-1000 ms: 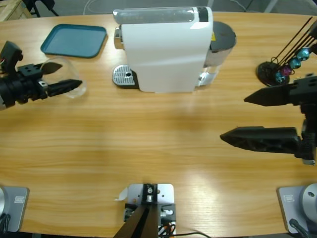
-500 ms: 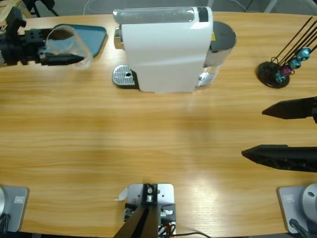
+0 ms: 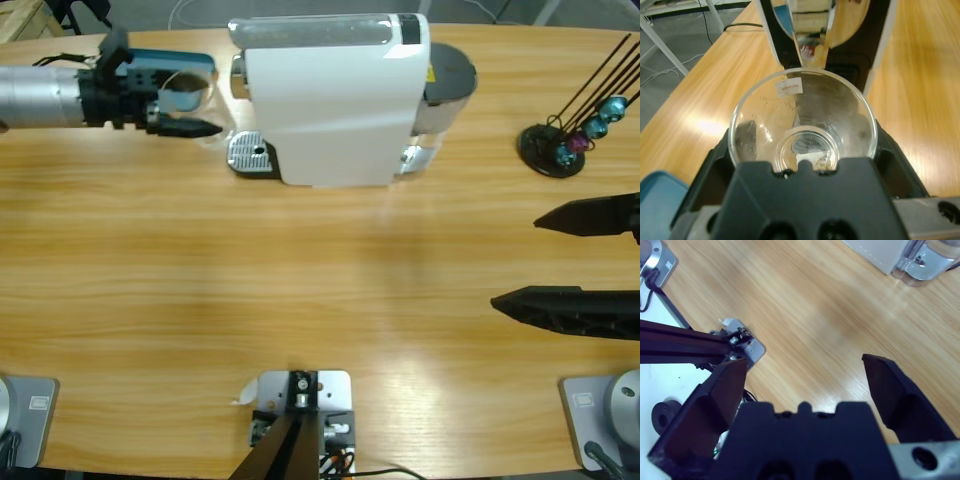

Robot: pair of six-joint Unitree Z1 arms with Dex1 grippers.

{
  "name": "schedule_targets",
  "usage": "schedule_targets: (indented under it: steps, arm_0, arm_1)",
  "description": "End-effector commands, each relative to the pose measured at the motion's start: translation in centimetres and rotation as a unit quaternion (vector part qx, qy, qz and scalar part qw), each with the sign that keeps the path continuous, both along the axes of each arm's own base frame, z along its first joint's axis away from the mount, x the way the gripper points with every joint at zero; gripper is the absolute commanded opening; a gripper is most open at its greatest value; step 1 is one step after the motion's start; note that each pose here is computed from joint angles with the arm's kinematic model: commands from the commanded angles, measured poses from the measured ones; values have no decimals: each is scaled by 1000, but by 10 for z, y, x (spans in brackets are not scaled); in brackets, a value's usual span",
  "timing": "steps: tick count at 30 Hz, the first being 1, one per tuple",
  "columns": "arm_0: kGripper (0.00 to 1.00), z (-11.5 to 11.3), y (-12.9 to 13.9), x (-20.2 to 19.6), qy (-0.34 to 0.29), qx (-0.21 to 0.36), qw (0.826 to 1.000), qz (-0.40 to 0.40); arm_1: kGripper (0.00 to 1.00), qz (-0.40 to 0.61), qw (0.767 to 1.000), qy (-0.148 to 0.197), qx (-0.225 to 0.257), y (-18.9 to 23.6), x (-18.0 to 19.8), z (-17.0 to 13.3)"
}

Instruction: Pour coffee

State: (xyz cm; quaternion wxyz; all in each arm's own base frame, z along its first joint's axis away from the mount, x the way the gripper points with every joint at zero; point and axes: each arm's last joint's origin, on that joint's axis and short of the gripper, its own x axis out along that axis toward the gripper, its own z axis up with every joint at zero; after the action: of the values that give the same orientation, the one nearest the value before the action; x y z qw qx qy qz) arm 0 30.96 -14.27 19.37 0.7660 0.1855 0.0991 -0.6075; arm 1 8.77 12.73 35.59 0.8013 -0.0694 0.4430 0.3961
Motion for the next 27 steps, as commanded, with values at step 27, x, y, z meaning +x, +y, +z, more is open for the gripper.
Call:
schedule_targets:
  steps: [27]
  arm_0:
    - [0, -16, -59, 7, 72, 153, 985, 15]
  arm_1:
    - [1000, -7, 1000, -15, -14, -3, 0, -8]
